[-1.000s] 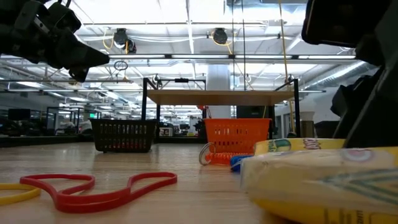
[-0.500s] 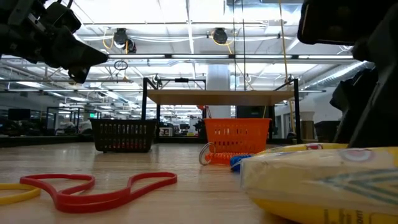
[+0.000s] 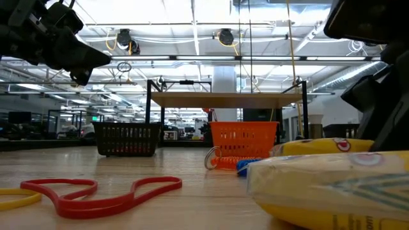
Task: Pick & Place Office Desk Supplies
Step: Put the yellow crayon box into the right black bin
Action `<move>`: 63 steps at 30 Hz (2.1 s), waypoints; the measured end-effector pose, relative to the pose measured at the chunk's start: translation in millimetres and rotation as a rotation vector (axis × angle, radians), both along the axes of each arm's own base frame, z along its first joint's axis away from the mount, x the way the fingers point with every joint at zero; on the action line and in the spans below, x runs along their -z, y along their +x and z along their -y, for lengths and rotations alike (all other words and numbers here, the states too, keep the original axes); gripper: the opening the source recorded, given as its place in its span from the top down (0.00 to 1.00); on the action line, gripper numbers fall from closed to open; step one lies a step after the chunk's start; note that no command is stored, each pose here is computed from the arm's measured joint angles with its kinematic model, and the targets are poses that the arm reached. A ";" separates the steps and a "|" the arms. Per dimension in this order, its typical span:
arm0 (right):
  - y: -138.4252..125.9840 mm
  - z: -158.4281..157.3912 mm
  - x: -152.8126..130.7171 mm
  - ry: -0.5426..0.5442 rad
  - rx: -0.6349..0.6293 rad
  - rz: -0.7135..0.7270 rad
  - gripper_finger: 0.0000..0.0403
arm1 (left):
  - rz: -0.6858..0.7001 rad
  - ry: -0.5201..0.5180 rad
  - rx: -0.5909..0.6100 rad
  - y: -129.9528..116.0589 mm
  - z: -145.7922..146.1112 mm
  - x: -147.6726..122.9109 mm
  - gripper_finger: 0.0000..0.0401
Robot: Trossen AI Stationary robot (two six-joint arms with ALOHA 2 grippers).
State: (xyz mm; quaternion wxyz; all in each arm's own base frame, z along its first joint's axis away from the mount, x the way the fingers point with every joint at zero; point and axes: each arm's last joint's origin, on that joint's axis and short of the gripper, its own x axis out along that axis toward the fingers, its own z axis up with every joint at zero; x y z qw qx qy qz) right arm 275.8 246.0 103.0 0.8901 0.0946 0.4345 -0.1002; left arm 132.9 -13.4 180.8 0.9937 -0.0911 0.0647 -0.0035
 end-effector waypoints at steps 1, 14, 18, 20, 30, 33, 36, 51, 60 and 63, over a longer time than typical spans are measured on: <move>0.8 -0.9 -2.4 0.007 -0.009 0.014 0.83 | 0.000 0.000 0.000 0.0 0.0 0.0 0.95; -11.8 12.3 -44.3 0.008 -0.044 0.104 0.81 | 0.001 -0.014 -0.004 0.0 0.0 -0.1 0.95; -20.9 19.3 -67.4 0.022 -0.065 0.179 0.83 | 0.001 -0.014 -0.004 0.0 0.0 -0.1 0.95; -28.3 24.0 -82.1 0.025 -0.073 0.232 0.82 | 0.002 -0.014 -0.004 0.0 -0.1 -0.2 0.95; -72.0 74.4 -154.1 0.034 -0.095 0.352 0.83 | 0.002 0.009 0.000 0.0 0.0 -0.1 0.95; -91.7 103.2 -166.4 -0.009 -0.010 0.287 0.82 | 0.002 0.010 0.000 0.0 0.0 -0.1 0.95; -111.8 130.4 -166.9 -0.041 0.100 0.156 0.82 | 0.002 0.030 0.003 0.0 0.0 -0.1 0.95; -115.3 181.5 -146.7 -0.019 0.300 -0.334 0.83 | 0.039 0.087 -0.018 0.4 -0.8 -3.7 0.95; -102.5 191.6 -118.0 -0.004 0.249 -0.527 0.79 | 0.034 0.085 -0.019 0.4 -0.8 -3.2 0.95; -105.2 196.6 -102.8 0.042 0.231 -0.587 0.77 | 0.033 0.085 -0.019 0.4 -0.8 -3.2 0.95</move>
